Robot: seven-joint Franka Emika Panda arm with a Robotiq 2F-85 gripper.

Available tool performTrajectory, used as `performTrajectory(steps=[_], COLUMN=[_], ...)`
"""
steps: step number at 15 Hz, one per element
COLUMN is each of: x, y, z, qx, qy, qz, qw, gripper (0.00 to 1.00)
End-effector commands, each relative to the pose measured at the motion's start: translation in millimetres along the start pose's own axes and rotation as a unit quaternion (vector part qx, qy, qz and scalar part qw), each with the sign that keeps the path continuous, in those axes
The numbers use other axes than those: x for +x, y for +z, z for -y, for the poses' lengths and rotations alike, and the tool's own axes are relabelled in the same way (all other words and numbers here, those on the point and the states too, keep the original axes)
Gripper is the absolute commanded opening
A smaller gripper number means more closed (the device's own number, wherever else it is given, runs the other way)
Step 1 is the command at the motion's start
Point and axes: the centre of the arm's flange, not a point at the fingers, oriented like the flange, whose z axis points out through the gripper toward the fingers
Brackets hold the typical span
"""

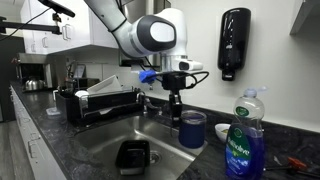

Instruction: Pick up the blue cup and place it inside the sink

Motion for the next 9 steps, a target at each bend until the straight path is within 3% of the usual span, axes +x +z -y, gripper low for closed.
performTrajectory(steps=[1, 4, 8, 9], x=[-38.4, -58.8, -73.9, -75.6], y=[-39.3, -38.0, -11.9, -5.0], z=[14.9, 36.1, 51.4, 53.1], qx=[0.027, 0.036, 0.022, 0.01], qy=[-0.096, -0.179, -0.287, -0.291], qz=[0.012, 0.026, 0.04, 0.04], qw=[0.9949, 0.9828, 0.9569, 0.956], gripper=[0.04, 0.04, 0.04, 0.04])
